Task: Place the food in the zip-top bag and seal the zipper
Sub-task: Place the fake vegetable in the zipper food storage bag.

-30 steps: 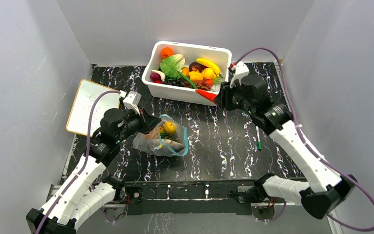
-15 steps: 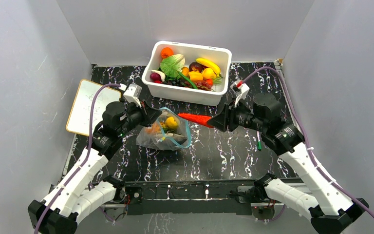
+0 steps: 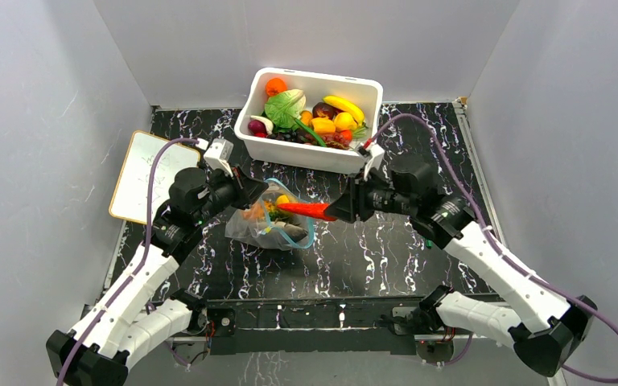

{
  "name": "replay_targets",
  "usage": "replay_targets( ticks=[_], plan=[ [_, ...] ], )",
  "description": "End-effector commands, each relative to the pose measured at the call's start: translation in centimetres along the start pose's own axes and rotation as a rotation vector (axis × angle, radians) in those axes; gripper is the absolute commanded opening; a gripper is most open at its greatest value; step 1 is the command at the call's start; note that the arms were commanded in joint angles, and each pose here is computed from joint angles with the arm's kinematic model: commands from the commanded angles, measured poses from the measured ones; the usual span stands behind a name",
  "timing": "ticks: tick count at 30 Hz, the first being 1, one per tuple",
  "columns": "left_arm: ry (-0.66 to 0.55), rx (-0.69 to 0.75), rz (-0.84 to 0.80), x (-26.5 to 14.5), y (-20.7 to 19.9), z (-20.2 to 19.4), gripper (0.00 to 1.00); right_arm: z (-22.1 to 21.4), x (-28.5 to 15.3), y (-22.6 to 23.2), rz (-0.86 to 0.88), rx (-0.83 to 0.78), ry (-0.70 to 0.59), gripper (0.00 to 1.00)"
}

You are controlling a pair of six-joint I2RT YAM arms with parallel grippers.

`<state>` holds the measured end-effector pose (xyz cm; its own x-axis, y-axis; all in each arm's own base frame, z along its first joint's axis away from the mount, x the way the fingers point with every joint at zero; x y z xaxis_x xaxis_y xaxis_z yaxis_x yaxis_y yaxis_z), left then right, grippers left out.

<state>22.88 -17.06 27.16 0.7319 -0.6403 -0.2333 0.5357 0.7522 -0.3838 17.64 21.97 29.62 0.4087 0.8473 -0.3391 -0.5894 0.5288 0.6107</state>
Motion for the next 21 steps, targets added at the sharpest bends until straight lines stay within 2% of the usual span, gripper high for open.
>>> replay_targets(
  ticks=[1, 6, 18, 21],
  plan=[
    [-0.079, 0.006, -0.062, -0.7, -1.4, 1.8, 0.0, 0.3, 2.0, 1.4, 0.006, -0.013, -0.03, 0.25],
    [-0.09, -0.021, -0.075, -1.0, -1.6, 1.7, 0.0, -0.5, 4.7, 2.0, -0.05, -0.017, -0.007, 0.24],
    [-0.116, -0.089, -0.121, -1.6, -2.4, 1.6, 0.0, -0.3, 11.1, 3.7, -0.027, -0.073, -0.026, 0.23],
    [-0.113, -0.103, -0.124, -1.5, -2.4, 1.4, 0.0, -1.0, 13.0, 3.7, -0.009, -0.083, -0.027, 0.25]
  ],
)
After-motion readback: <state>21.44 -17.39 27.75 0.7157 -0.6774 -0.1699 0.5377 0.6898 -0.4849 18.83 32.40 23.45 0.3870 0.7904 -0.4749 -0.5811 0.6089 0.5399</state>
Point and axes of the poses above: each gripper's point midway between its finger pads, its own x axis out along the fingers, its own y axis along the line the jaws close on, z = x × y, the point moved 4 cm from there along -x, back along the fingers, and after that the axes turned 6 degrees about x, right-handed, at the moved point
